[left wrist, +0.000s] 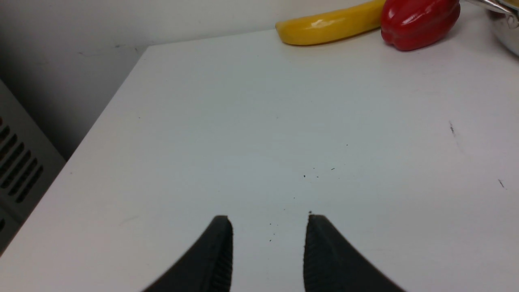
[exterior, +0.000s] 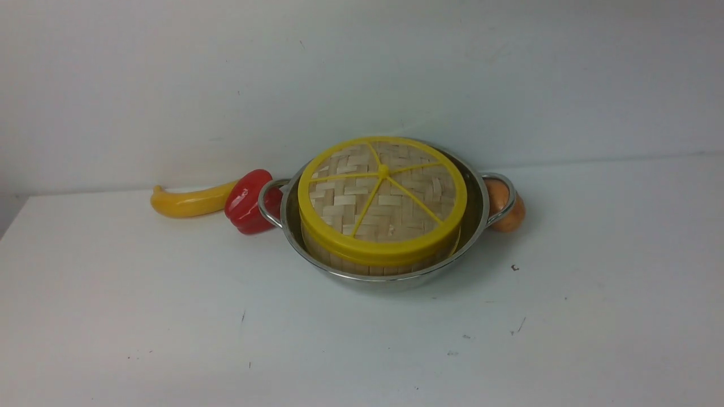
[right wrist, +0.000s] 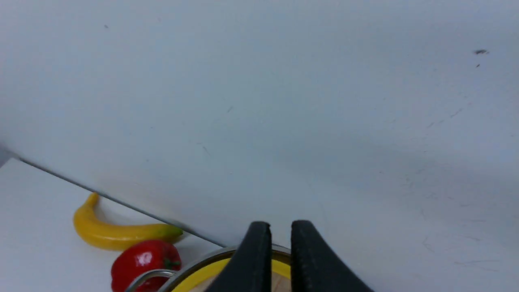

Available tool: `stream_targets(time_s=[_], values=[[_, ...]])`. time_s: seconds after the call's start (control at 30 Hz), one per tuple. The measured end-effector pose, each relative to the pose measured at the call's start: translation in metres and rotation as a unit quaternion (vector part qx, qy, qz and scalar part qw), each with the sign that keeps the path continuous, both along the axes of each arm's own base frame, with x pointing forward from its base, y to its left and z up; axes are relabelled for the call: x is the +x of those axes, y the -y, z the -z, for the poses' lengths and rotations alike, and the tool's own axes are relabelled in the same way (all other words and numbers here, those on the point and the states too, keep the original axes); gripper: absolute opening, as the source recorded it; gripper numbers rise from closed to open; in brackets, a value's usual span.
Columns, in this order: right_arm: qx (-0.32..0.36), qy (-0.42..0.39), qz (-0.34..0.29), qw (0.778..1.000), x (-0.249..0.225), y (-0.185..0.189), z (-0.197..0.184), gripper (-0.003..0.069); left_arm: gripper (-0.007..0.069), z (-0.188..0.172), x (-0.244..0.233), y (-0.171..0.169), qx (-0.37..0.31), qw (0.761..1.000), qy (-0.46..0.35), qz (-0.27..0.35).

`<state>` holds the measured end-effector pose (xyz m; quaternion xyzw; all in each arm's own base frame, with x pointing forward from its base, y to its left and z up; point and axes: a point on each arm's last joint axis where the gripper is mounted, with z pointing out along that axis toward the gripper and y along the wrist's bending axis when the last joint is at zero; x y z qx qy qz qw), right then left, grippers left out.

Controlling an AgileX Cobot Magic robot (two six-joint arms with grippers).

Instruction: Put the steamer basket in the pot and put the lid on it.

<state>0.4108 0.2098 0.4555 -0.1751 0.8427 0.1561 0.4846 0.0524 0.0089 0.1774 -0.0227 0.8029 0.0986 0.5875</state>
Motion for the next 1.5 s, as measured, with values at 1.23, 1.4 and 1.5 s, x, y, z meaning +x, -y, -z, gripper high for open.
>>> stream_targets(time_s=[1.23,1.4,1.5], values=[[0.023,0.093,0.166,0.981,-0.253,0.179,0.136,0.0174,0.0241,0.0,0.0,0.0,0.0,1.0,0.0,0.0],[0.034,0.134,0.223,0.965,-0.288,0.203,0.162,0.0191,0.0241,0.0,0.0,0.0,0.0,1.0,0.0,0.0],[0.037,0.162,0.247,0.955,-0.303,0.209,0.171,0.02,0.0241,0.0,0.0,0.0,0.0,1.0,0.0,0.0]])
